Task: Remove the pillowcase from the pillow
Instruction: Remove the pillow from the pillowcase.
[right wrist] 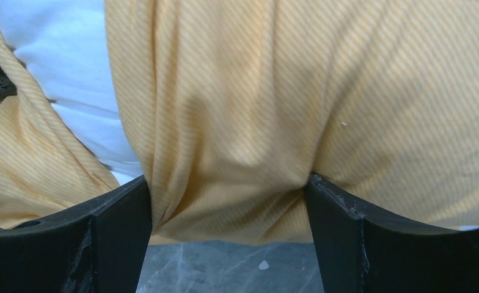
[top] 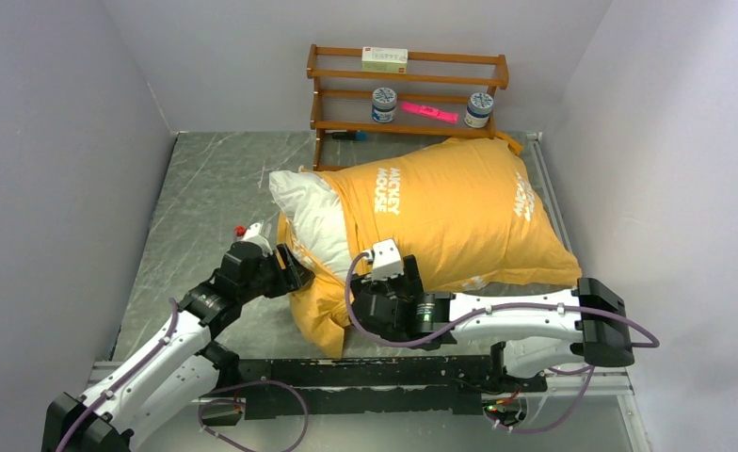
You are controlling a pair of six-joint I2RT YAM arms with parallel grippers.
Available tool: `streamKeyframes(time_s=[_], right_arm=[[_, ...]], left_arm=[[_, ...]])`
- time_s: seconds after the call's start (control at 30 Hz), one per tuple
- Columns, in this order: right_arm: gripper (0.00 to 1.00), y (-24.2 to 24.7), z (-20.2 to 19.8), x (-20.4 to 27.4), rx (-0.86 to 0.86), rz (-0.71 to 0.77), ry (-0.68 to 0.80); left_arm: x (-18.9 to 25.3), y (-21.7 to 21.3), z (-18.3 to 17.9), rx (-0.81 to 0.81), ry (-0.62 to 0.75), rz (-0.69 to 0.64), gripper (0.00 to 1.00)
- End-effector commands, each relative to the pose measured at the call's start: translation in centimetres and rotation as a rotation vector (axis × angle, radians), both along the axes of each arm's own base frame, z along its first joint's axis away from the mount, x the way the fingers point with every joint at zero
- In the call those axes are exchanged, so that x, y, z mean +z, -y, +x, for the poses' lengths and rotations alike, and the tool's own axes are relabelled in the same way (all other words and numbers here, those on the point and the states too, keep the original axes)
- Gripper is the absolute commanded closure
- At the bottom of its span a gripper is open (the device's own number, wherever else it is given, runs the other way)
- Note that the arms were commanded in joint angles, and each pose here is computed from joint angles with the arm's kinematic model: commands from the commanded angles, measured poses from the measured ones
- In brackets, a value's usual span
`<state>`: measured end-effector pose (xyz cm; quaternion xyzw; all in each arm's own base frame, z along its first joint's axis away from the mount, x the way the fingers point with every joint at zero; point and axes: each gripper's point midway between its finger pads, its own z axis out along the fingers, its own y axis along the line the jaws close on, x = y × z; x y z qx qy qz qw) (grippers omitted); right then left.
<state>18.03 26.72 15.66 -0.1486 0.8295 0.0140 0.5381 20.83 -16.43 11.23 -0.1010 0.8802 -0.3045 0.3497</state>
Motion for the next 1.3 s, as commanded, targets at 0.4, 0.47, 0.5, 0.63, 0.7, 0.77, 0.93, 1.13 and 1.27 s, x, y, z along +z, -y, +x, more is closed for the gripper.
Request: streamKeyframes(time_s=[0.4,0.47,0.5,0.63,0.7,0.77,0.93,1.13,1.27], right_arm=[[0.15,-2.8,0.2,4.1,0.196,0.121,0.059],[0.15,-3.0,0.5,3.8,0.178,0.096,0.069],[0.16,-3.1,0.6,3.3,0.171,0.08,0.067],[0.16,-3.2,0.6,1.6,0.154,0.056,0.046],[0.16,-3.1,0.6,1.3,0.153,0.051,0.045],[0.16,-3.0,0.7,1.2,0.148,0.045,0.053],[0.16,-3.1,0.8,0.7,0.148,0.03,0.052],[0.16,-3.1,0.7,0.4,0.152,0.032,0.047],[0.16,-3.0,0.7,0.3,0.153,0.033,0.049]], left_arm=[[1.0,-1.2,0.3,0.051,0.015,0.039,0.29],[2.4,-1.4,0.3,0.064,0.038,0.031,0.25],[3.2,-1.5,0.3,0.066,0.048,0.023,0.24],[5.8,-1.5,0.1,0.081,0.081,-0.02,0.19],[6.7,-1.4,0.2,0.086,0.093,-0.037,0.18],[7.5,-0.9,0.3,0.077,0.096,-0.065,0.17],[8.1,0.1,0.9,0.068,0.081,-0.103,0.15],[8.0,1.7,1.3,0.06,0.068,-0.109,0.15],[8.0,3.1,1.2,0.042,0.071,-0.08,0.15]])
